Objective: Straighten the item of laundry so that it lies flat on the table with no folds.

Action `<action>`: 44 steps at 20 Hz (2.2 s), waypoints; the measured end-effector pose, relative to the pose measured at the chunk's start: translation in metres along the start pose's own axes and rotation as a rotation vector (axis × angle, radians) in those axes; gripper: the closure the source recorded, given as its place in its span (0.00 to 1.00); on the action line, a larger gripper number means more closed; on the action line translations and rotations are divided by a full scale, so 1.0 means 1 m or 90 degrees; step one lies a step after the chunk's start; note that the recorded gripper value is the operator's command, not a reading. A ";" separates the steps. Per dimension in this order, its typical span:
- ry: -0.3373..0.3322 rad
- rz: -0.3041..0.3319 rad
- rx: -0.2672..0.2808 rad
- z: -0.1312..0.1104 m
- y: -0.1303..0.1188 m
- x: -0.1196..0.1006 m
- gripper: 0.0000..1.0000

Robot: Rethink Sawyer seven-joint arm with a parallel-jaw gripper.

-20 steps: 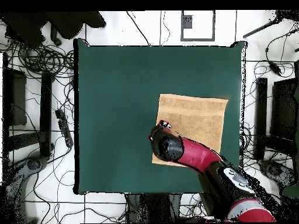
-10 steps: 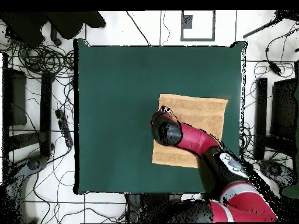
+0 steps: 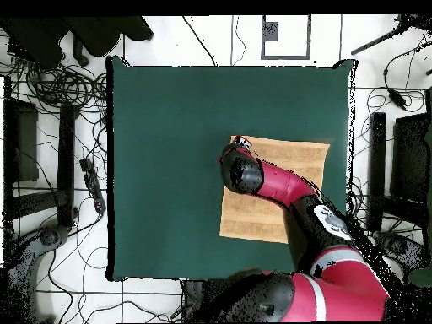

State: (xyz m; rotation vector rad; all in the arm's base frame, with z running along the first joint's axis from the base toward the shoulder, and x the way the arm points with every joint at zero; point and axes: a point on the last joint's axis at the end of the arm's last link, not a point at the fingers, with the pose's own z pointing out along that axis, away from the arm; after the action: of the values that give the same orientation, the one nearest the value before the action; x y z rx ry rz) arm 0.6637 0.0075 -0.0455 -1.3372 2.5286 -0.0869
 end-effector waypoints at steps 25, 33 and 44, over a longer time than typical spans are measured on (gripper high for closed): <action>0.036 -0.014 -0.028 0.007 -0.009 -0.012 1.00; 0.046 -0.015 -0.029 0.009 -0.011 -0.017 1.00; 0.003 0.066 -0.048 0.013 -0.027 -0.015 1.00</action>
State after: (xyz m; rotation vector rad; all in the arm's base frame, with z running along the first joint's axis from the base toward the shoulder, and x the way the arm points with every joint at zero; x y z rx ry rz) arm 0.6971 0.0056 -0.0501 -1.2319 2.6240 0.0273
